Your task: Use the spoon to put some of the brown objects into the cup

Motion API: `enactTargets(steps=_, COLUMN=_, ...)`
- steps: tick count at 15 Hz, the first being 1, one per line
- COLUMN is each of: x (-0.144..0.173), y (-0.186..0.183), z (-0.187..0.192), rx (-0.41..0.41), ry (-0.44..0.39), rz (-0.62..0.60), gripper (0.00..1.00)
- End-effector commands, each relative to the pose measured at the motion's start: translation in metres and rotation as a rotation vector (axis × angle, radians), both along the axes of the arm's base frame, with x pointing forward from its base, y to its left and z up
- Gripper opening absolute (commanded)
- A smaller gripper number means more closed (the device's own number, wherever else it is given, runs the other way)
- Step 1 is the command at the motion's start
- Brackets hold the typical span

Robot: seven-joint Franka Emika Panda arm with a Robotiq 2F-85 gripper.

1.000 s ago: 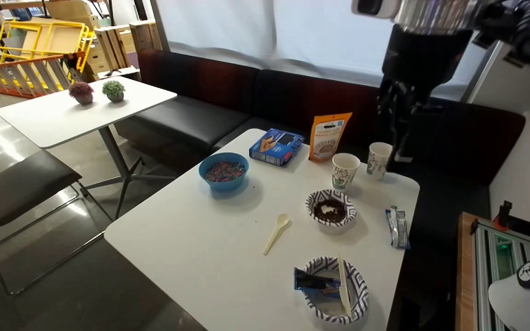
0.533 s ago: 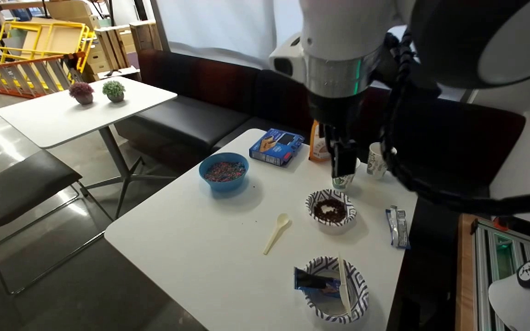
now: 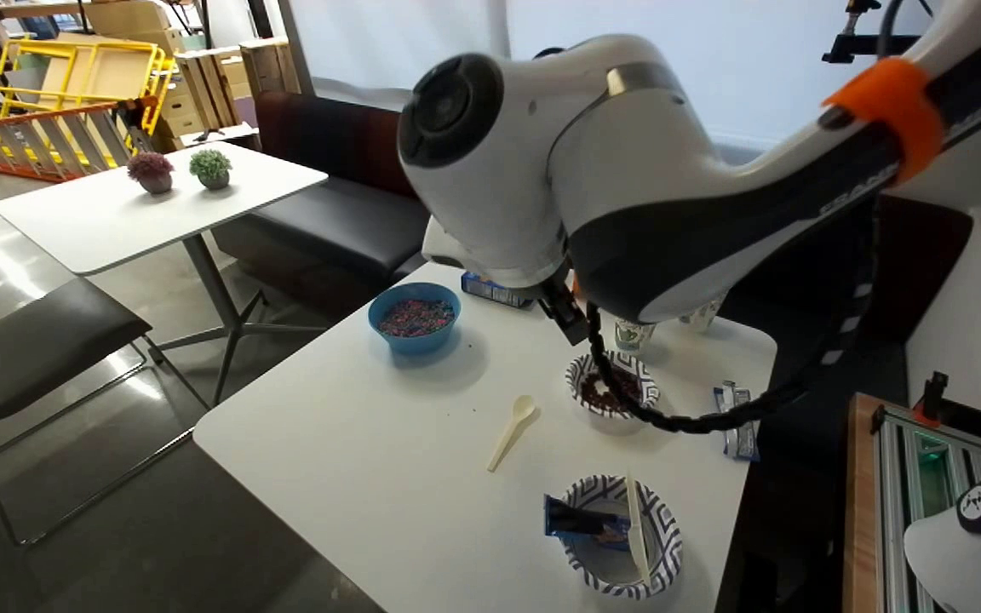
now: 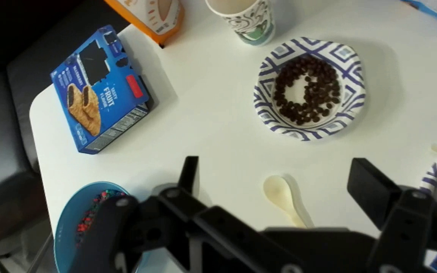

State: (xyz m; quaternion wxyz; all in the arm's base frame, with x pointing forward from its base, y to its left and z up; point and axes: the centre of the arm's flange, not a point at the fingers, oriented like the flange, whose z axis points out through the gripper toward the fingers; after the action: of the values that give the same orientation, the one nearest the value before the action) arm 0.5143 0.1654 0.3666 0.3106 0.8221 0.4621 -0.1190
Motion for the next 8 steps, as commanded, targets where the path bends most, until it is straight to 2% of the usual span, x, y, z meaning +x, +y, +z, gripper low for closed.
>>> enactTargets(steps=1, x=0.039, y=0.002, z=-0.028, rx=-0.132, ry=0.076, rz=0.133, gripper=1.00)
enactTargets(steps=2, x=0.045, y=0.000, z=-0.031, rx=-0.169, ry=0.098, rz=0.161, gripper=1.00)
enactTargets(steps=3, x=0.022, y=-0.003, z=-0.025, rx=-0.097, ry=0.057, rz=0.105, gripper=1.00)
enactTargets(steps=8, x=0.037, y=-0.004, z=-0.034, rx=-0.137, ry=0.088, rz=0.140, gripper=1.00)
